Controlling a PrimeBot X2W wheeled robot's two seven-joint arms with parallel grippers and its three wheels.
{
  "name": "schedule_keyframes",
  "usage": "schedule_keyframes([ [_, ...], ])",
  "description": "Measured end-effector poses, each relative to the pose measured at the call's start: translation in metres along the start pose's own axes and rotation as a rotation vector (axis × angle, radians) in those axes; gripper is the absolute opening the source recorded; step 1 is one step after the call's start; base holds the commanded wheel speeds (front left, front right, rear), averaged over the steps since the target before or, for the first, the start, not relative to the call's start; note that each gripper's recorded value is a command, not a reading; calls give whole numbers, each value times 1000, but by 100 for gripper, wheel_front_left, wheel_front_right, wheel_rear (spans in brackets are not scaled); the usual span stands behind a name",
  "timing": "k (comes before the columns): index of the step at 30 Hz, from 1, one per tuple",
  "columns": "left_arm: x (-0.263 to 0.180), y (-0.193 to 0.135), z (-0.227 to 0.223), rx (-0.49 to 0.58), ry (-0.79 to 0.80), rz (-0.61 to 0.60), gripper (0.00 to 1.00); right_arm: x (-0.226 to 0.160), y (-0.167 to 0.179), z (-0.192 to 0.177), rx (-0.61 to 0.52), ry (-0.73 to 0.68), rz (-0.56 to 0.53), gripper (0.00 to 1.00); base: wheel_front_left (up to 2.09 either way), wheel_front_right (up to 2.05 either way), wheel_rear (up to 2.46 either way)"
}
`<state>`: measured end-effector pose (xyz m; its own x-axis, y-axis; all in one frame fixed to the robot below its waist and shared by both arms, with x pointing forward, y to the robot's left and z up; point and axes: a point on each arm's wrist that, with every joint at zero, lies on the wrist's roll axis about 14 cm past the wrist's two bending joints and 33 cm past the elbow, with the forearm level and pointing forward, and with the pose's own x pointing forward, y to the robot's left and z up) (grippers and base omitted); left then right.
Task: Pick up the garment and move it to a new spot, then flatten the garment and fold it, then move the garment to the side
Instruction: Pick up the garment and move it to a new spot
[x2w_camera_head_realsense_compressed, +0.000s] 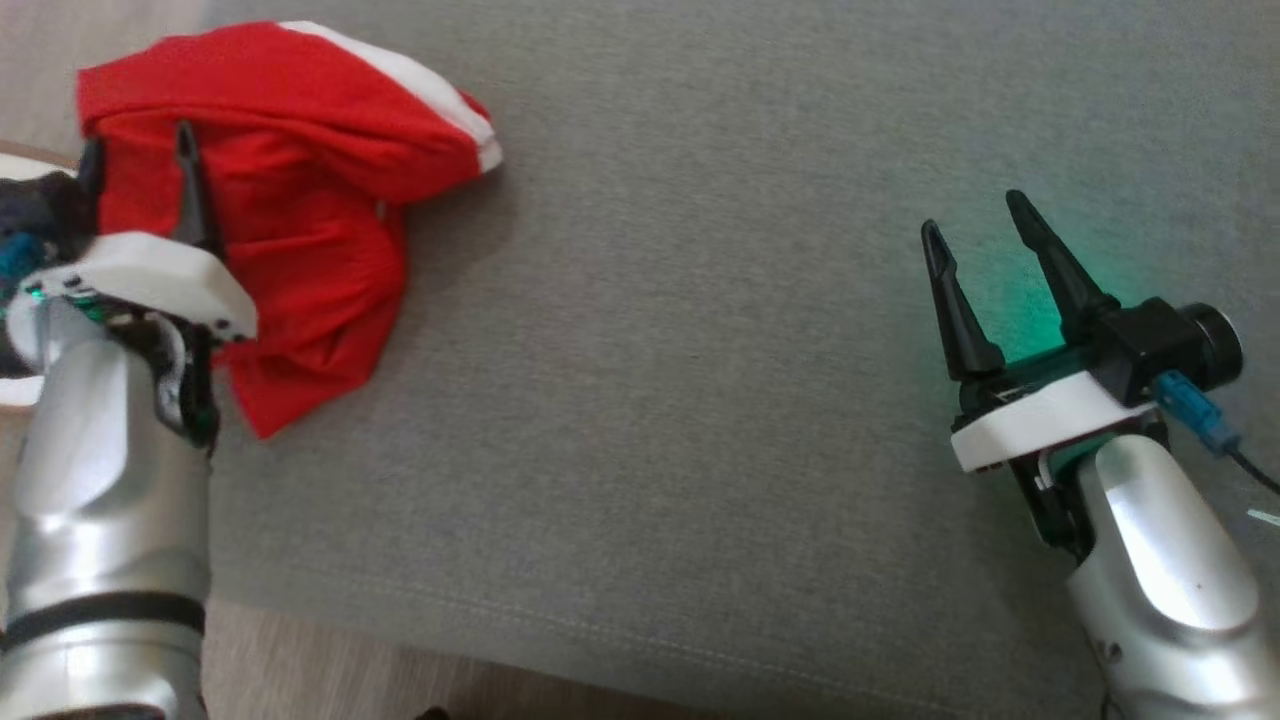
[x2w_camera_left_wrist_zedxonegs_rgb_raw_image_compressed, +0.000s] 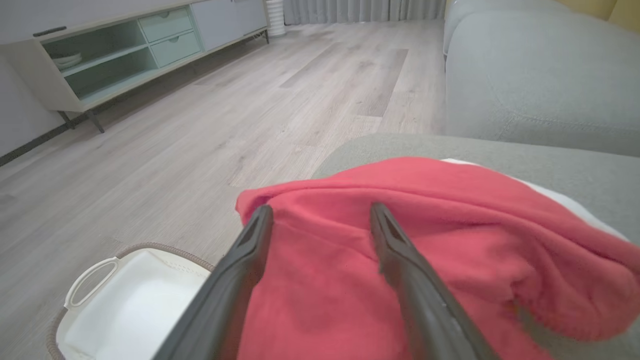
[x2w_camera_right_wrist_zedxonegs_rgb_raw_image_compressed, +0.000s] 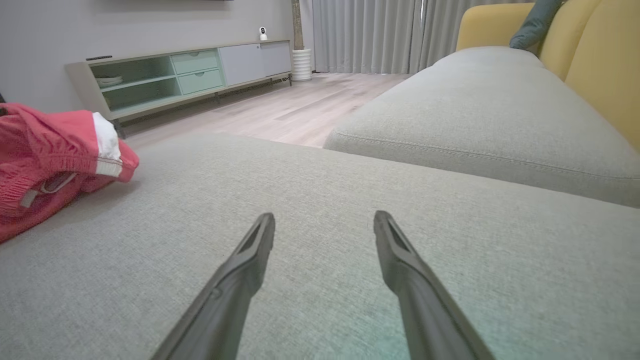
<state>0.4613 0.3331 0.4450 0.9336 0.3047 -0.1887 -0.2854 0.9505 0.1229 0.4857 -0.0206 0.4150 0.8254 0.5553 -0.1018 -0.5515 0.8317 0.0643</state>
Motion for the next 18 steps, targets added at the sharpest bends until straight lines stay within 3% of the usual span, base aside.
schedule_keyframes([
  [4,15,-8,-22,11,99,2,100,-8,-13,-10,14,25,-37,100,0,0,0],
  [5,17,-9,-29,13,127,6,59,-11,-16,-12,16,32,-46,100,0,0,0],
  [6,18,-11,-34,15,154,2,0,-13,-19,-14,19,38,-56,100,0,0,0],
  [13,20,-19,-51,8,231,-20,0,-23,-31,-12,25,40,-98,100,0,0,0],
  [18,28,-25,-22,3,141,-44,0,-28,-34,-1,25,20,-119,100,0,0,0],
])
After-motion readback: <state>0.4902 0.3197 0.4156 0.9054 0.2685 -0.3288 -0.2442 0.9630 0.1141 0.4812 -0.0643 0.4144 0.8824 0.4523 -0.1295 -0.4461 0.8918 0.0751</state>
